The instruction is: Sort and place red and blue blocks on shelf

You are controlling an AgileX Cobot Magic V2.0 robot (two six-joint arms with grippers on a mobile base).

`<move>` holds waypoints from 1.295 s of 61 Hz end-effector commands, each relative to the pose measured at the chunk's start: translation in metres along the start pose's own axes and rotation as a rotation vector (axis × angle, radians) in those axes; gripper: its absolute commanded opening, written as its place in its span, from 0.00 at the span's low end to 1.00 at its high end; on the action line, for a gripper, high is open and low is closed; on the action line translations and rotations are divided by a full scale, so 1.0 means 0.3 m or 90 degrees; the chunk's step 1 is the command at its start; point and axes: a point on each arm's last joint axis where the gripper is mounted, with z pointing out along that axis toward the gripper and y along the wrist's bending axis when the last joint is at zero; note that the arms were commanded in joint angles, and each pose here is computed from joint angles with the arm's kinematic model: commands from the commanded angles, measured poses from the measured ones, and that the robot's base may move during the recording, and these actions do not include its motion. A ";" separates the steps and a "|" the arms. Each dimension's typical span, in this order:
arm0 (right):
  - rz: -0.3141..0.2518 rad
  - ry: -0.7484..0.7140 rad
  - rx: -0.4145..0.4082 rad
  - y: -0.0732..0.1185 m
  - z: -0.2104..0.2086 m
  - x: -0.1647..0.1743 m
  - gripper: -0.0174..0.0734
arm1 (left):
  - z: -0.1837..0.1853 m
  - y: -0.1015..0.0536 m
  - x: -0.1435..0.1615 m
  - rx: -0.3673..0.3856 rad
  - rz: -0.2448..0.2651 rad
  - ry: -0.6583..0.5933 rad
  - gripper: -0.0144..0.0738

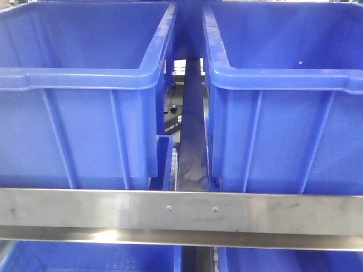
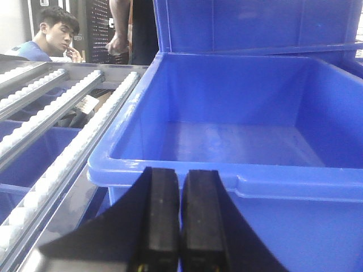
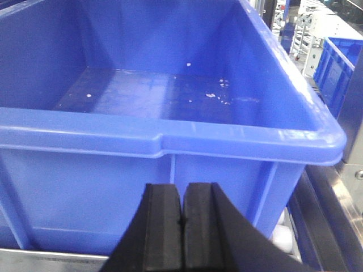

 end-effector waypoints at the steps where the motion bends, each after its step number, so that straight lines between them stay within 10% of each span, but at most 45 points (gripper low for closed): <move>1: -0.008 -0.078 0.006 -0.002 -0.011 -0.055 0.21 | -0.003 -0.001 0.010 0.004 -0.001 -0.024 0.30; 79: -0.008 -0.078 0.006 -0.002 -0.011 -0.055 0.21 | -0.003 -0.001 0.010 0.004 -0.001 -0.024 0.30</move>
